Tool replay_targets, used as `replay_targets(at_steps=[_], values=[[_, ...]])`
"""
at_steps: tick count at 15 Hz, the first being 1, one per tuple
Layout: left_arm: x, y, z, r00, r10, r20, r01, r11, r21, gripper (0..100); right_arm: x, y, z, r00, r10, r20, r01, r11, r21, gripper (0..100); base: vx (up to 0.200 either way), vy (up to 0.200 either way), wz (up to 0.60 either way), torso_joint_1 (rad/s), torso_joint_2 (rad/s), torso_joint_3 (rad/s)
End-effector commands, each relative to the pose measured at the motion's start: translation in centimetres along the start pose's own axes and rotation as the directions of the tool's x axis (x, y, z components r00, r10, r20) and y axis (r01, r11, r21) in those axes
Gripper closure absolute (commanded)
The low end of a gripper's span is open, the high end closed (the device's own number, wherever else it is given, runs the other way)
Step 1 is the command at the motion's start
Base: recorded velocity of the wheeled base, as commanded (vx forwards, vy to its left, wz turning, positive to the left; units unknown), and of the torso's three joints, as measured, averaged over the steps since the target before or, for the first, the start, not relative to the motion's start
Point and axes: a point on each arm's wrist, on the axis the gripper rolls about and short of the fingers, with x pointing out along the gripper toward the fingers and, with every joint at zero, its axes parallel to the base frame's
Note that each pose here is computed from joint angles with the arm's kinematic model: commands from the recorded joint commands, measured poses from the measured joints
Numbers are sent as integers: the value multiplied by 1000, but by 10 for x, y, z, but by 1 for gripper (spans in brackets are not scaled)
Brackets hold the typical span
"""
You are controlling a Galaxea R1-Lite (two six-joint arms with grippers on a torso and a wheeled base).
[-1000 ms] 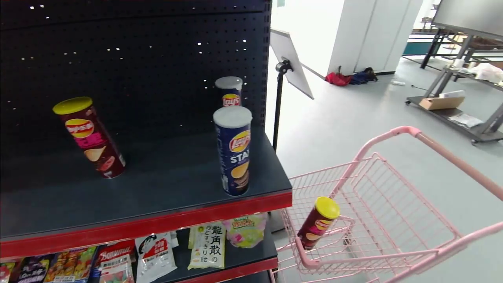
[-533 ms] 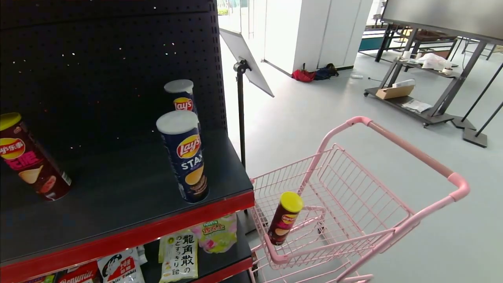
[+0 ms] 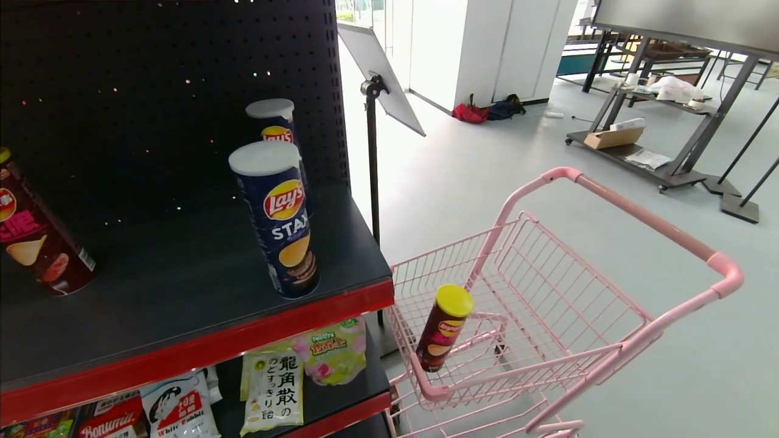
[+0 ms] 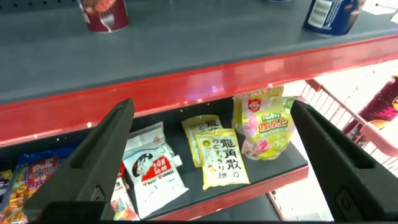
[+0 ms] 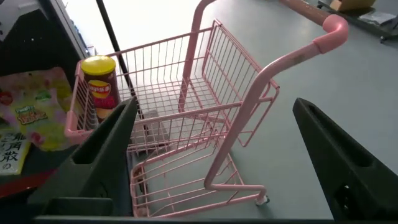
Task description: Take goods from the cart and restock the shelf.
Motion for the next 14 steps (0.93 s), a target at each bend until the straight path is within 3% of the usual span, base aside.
replay_targets(at_steps=[1, 11, 14], values=[[0, 0, 0, 1000, 1, -1, -1, 1000, 0, 0, 0, 0, 0, 1000, 0, 0, 0, 1000, 0, 0, 0, 0, 0, -149, 373, 227], [0, 0, 0, 1000, 0, -1, 0, 1000, -1, 0, 0, 0, 0, 1000, 0, 0, 0, 1000, -3, 0, 0, 0, 0, -167, 460, 291], [0, 0, 0, 1000, 0, -1, 0, 1000, -1, 0, 0, 0, 0, 1000, 5, -8, -5, 1000, -8, 0, 0, 0, 0, -63, 178, 119]])
